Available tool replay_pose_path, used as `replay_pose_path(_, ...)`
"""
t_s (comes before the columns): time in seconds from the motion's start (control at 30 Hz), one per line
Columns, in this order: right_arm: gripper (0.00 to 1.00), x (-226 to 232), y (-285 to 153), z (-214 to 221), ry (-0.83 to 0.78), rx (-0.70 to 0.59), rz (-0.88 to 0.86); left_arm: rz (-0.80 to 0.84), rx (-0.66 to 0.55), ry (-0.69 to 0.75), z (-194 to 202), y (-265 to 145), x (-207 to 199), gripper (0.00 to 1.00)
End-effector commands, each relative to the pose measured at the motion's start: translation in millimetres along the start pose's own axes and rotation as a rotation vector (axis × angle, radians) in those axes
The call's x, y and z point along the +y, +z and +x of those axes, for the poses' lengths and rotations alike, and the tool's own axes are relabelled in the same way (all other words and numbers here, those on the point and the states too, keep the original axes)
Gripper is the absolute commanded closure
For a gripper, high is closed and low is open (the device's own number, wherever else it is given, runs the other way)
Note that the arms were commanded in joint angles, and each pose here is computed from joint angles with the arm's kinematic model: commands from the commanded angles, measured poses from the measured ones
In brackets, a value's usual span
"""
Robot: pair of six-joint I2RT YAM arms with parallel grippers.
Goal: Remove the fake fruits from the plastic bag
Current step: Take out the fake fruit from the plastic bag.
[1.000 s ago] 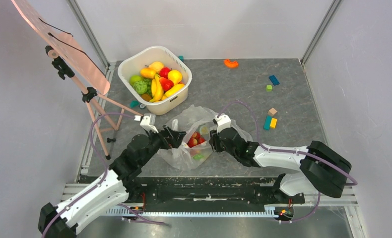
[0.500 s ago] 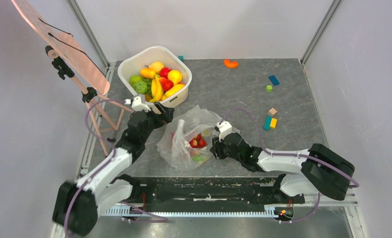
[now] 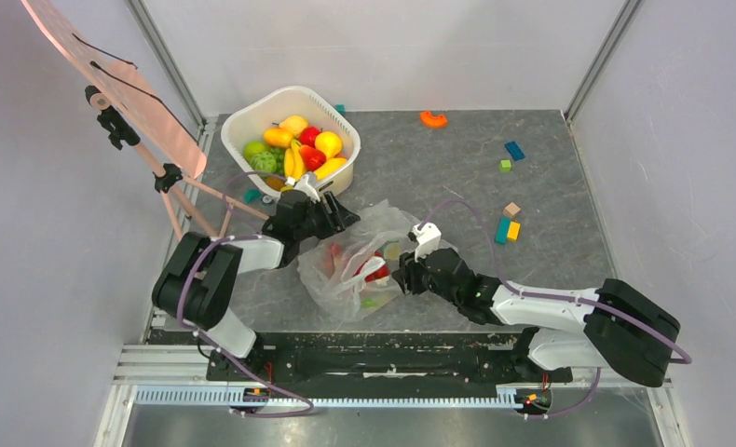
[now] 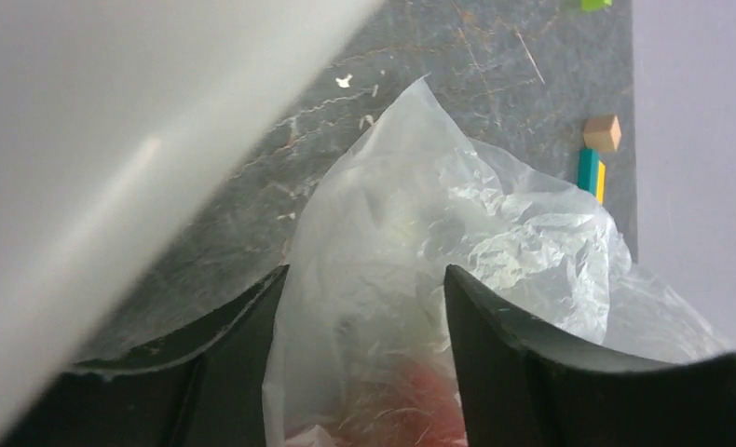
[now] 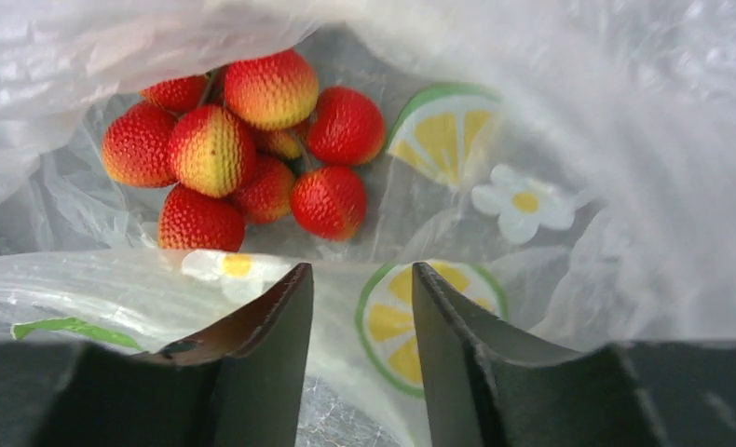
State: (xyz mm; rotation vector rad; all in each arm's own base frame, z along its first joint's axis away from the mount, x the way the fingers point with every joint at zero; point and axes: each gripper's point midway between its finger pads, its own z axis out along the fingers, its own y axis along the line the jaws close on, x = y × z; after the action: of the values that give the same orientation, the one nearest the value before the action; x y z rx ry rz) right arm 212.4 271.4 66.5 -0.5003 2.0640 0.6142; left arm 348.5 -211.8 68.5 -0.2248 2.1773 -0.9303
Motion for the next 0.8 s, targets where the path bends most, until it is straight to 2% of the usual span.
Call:
replay_pose_path(0.0, 0.5, 3, -3, -48, 0.031, -0.128, 0.038, 0.224, 0.036, -0.01, -1, 13, -44, 0.46)
replay_pose_path(0.07, 0.45, 5, -4, -55, 0.027, -0.133, 0.037, 0.282, 0.07, -0.019, 5, 18, -53, 0.66)
replay_pose_path(0.13, 0.42, 5, -5, -57, 0.028, -0.136, 0.04, 0.352, 0.094, -0.017, 9, 20, -68, 0.8)
replay_pose_path(0.23, 0.38, 1, -9, -56, 0.054, -0.152, 0.05, 0.432, 0.124, -0.015, 15, 20, -87, 0.97)
replay_pose_path(0.53, 0.36, -2, -1, -61, 0.136, -0.187, 0.055, 0.569, 0.194, -0.039, 32, 15, -122, 0.98)
replay_pose_path(0.77, 0.33, -10, 13, -65, 0.283, -0.201, 0.061, 0.591, 0.222, -0.067, 43, 16, -119, 0.98)
